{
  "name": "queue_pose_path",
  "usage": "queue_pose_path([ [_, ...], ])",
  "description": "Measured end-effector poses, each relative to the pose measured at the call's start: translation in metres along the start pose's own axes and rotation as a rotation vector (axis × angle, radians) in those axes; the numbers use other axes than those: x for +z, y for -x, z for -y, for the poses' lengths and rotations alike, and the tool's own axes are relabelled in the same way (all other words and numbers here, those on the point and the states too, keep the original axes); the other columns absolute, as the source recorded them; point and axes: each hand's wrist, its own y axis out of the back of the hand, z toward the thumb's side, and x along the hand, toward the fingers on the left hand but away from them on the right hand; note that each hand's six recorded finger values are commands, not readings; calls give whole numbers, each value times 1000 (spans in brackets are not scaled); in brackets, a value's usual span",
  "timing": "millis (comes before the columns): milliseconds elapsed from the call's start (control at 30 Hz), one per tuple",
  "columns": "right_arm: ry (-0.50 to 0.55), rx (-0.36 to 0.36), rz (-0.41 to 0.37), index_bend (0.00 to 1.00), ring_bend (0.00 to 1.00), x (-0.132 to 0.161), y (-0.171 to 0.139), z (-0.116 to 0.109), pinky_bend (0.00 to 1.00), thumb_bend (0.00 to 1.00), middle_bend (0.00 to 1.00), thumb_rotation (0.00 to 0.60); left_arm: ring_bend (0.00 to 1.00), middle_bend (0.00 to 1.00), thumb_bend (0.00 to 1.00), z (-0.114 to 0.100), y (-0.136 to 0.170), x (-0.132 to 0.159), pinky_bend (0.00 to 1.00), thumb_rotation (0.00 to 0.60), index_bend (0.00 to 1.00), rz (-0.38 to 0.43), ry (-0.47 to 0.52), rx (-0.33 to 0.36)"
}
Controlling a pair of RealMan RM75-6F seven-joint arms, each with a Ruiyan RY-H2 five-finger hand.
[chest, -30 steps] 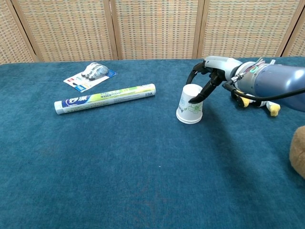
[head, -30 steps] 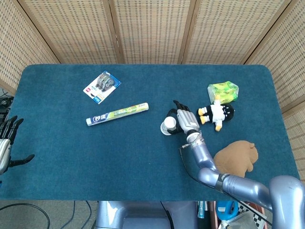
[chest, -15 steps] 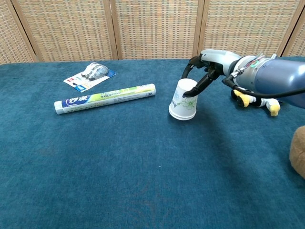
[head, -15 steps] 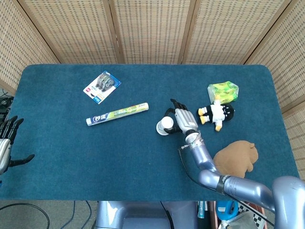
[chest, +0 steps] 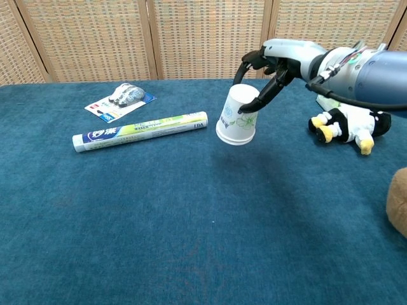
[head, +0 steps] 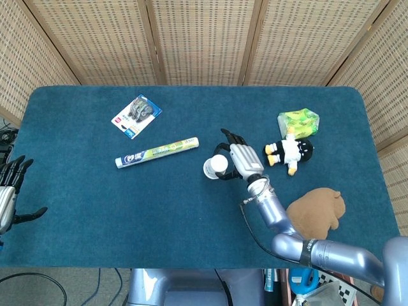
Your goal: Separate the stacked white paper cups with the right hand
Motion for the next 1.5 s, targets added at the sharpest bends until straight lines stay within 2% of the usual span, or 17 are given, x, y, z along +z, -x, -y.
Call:
queue_pose_path([
  [300,-16,6,-18,498,0,8,-8,-5,0,399,0,600,0,0,113,-1,2,1,0,600,0,5,6,3],
  [967,-67,22,19,498,0,-5,-4,6,0,407,0,600,0,0,113,-2,1,1,0,600,0,7,10,2],
  [1233,-21,9,-5,498,0,4,-11,-8,0,407,0,600,0,0,114,-2,0,1,0,600,0,8,10,-2],
  [1500,-30,-52,-41,498,0,16,-20,-45,0,407,0,600,0,0,113,-2,1,1,0,600,0,8,10,2],
])
